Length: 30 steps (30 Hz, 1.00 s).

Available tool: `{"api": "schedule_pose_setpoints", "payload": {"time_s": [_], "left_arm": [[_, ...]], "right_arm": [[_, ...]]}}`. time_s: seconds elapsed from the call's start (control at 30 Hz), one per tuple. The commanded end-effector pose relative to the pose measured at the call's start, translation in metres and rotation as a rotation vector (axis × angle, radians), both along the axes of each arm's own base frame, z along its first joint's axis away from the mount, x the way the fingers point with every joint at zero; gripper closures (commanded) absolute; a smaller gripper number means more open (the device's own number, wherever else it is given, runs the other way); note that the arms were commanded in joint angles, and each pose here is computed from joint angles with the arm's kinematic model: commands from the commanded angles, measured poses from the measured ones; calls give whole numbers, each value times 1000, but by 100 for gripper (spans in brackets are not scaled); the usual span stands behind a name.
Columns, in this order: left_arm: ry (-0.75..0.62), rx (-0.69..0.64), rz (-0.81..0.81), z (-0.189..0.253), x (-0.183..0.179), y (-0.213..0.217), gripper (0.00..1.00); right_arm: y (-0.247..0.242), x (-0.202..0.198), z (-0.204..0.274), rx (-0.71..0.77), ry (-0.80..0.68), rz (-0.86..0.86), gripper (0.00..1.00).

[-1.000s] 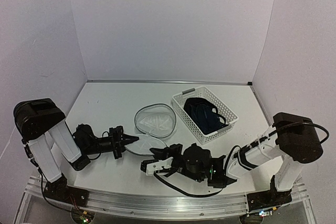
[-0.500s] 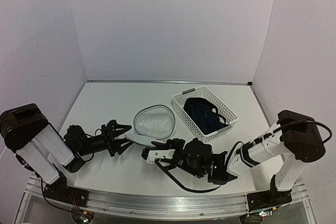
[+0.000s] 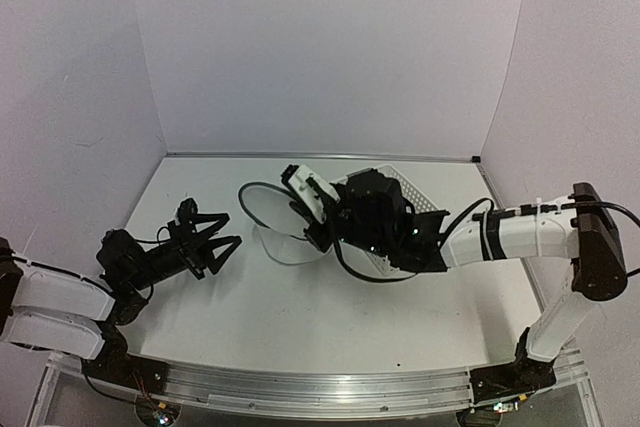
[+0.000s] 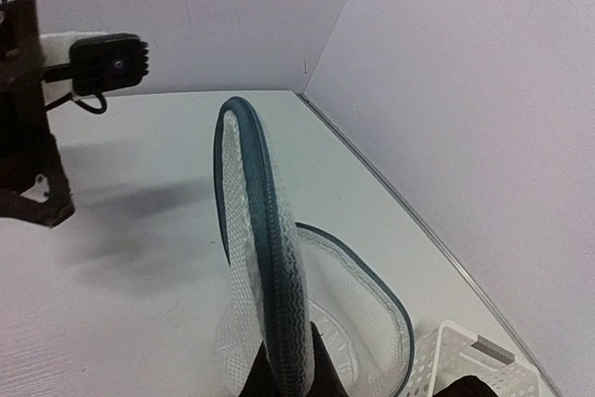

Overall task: Unzip the laundry bag and remove the bra
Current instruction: Close the laundry bag lid on the laundry bag.

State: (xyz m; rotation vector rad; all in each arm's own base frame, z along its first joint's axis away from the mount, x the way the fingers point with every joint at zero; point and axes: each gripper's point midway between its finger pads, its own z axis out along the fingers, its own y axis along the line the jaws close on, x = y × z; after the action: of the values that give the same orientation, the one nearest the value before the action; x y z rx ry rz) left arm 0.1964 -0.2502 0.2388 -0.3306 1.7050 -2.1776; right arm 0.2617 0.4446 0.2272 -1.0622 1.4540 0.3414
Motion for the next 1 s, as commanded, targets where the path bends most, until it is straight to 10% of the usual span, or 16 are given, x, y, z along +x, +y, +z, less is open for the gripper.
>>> {"api": "schedule_pose_setpoints", "payload": {"time_s": [0.0,0.4,0.97], "left_arm": [[-67,136,55,-1,11,-3,36],[-176,283,106,19,17,2,35],[-184,313,97,17,21,-3,35]], "right_arm": [[4,12,19,105,246,23,100],[20,32,-1,266,814,73,100],[2,88,-90,348,1153,-103,94]]}}
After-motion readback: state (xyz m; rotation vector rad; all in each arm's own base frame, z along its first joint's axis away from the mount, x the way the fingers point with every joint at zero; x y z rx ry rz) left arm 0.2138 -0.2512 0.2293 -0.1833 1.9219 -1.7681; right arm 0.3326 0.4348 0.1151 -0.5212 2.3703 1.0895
